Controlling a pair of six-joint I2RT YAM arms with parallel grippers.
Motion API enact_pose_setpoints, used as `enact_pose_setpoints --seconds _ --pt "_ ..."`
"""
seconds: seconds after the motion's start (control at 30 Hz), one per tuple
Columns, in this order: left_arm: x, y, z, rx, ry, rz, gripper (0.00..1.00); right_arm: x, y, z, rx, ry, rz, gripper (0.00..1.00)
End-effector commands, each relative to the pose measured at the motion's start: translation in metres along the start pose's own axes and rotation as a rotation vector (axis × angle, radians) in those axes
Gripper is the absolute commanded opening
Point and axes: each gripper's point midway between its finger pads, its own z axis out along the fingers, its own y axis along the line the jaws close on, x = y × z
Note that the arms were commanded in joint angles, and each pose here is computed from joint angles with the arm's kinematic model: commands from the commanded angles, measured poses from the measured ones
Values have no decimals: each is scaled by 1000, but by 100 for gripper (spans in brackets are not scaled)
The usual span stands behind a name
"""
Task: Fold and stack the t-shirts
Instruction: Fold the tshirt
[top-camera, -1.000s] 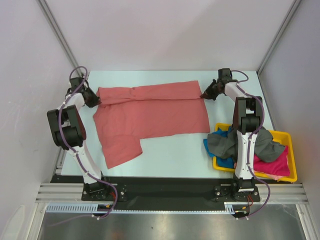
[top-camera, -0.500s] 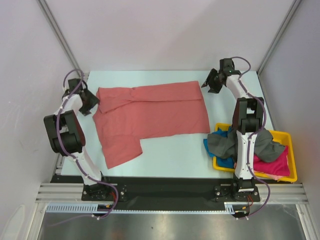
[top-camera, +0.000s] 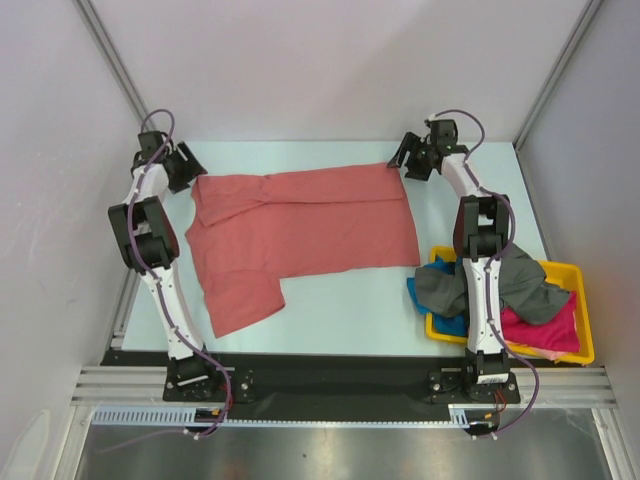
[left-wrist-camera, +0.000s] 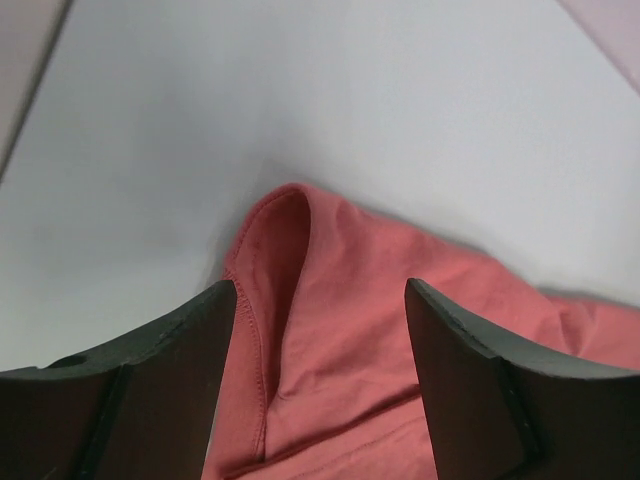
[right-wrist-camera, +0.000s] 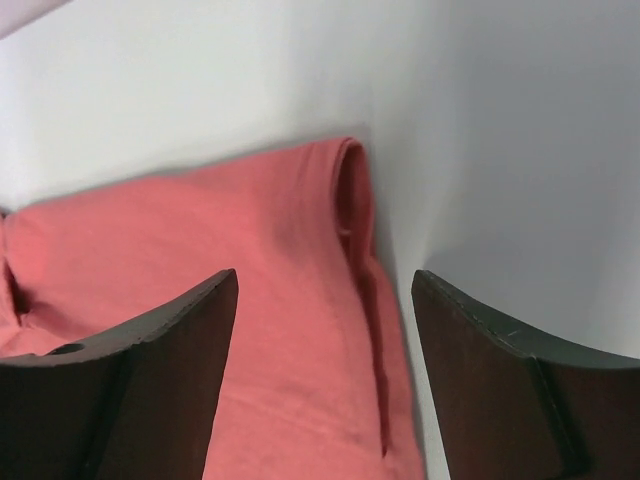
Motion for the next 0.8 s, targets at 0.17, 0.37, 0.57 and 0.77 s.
enact_pose_setpoints --seconds 0.17,0.37,0.57,0.77 --pt "2 -11 12 102 44 29 74 -19 -7 21 -74 -68 -3 74" --pt "14 -4 21 92 74 6 71 -4 -4 35 -120 -33 37 65" --pt "13 -3 28 94 73 -30 62 5 2 45 -134 -24 69 56" --pt "16 7 37 62 74 -97 42 -11 -3 51 -130 -104 150 32"
